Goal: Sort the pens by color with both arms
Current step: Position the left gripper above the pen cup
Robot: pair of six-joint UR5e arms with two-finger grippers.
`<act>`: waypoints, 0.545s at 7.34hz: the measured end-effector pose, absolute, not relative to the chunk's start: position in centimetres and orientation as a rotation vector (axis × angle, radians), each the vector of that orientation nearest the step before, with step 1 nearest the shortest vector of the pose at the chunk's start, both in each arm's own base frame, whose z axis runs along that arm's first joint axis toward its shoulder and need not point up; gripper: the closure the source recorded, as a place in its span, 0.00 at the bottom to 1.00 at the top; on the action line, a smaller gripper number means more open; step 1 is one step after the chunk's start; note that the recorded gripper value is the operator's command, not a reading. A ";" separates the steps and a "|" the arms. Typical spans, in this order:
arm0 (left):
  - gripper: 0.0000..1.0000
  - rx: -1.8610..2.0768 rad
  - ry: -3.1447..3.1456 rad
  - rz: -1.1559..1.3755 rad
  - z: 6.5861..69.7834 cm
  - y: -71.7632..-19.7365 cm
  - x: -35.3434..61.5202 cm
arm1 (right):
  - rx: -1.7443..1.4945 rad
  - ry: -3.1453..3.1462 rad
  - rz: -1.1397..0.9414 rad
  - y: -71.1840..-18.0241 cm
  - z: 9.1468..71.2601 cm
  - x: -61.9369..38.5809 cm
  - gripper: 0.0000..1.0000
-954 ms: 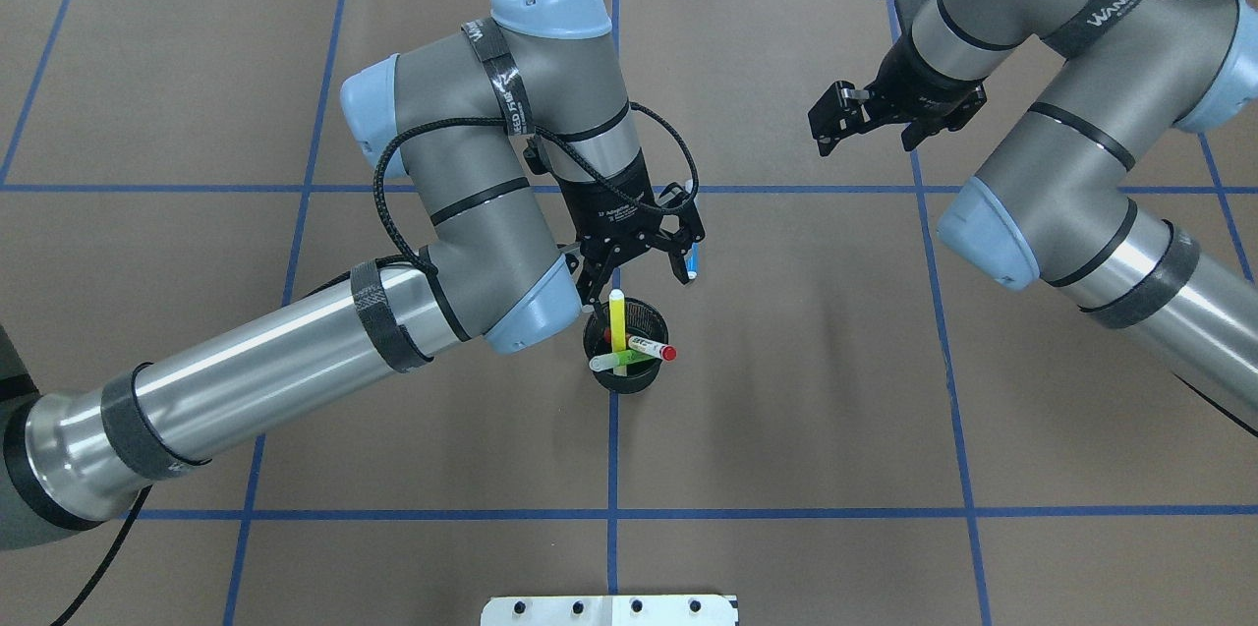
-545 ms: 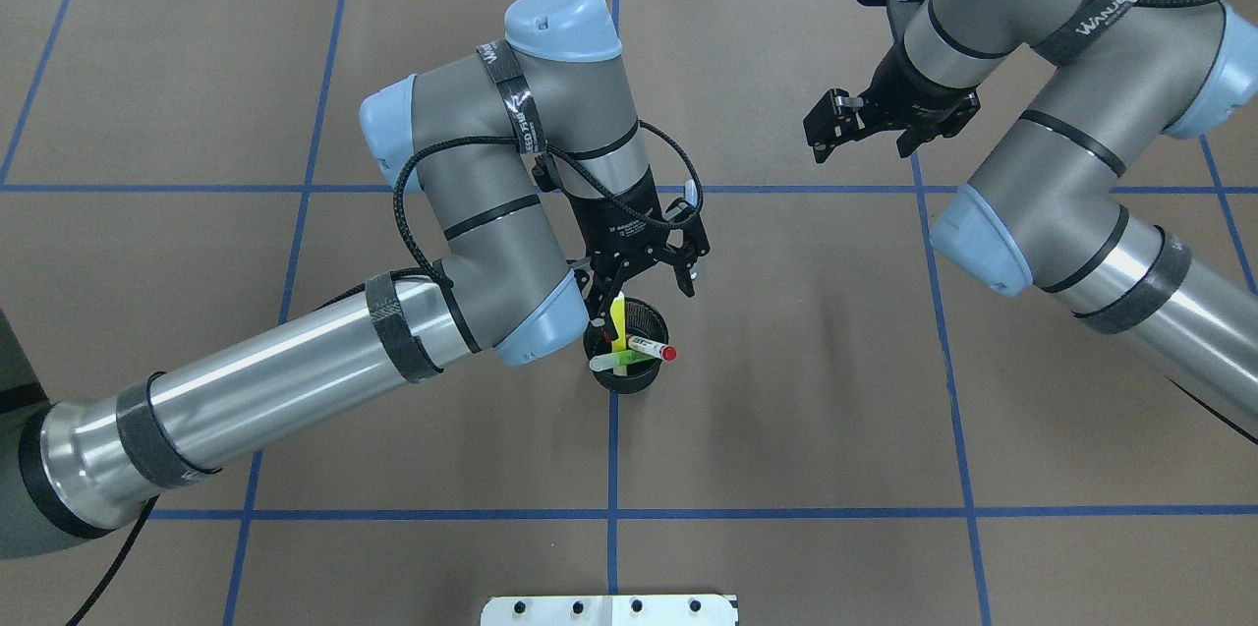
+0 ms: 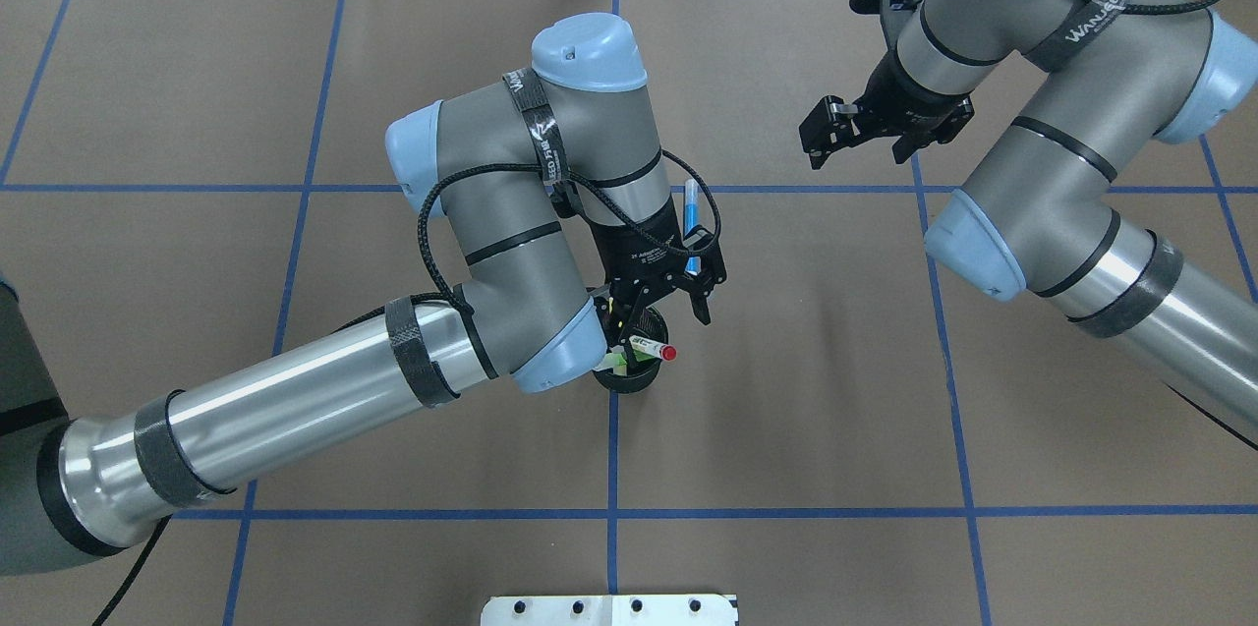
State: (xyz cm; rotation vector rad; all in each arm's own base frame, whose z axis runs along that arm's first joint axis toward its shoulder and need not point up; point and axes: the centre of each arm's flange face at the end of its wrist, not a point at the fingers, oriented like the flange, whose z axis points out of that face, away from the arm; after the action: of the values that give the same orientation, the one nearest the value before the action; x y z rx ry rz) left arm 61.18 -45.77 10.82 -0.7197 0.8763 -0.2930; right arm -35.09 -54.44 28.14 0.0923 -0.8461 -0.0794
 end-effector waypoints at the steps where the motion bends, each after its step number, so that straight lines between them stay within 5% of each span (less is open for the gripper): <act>1: 0.22 -0.723 0.870 -0.295 11.1 -45.8 61.5 | 0.092 -0.846 -0.079 -54.4 28.2 -35.1 0.01; 4: 0.31 -0.726 0.856 -0.301 11.9 -45.9 61.9 | 0.092 -0.846 -0.079 -54.4 28.1 -35.2 0.01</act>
State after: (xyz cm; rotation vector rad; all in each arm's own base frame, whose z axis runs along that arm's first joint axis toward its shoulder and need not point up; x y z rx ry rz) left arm 61.87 -45.92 11.89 -0.7264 0.8556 -0.3005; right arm -35.17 -54.41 28.15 0.0922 -0.8459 -0.0785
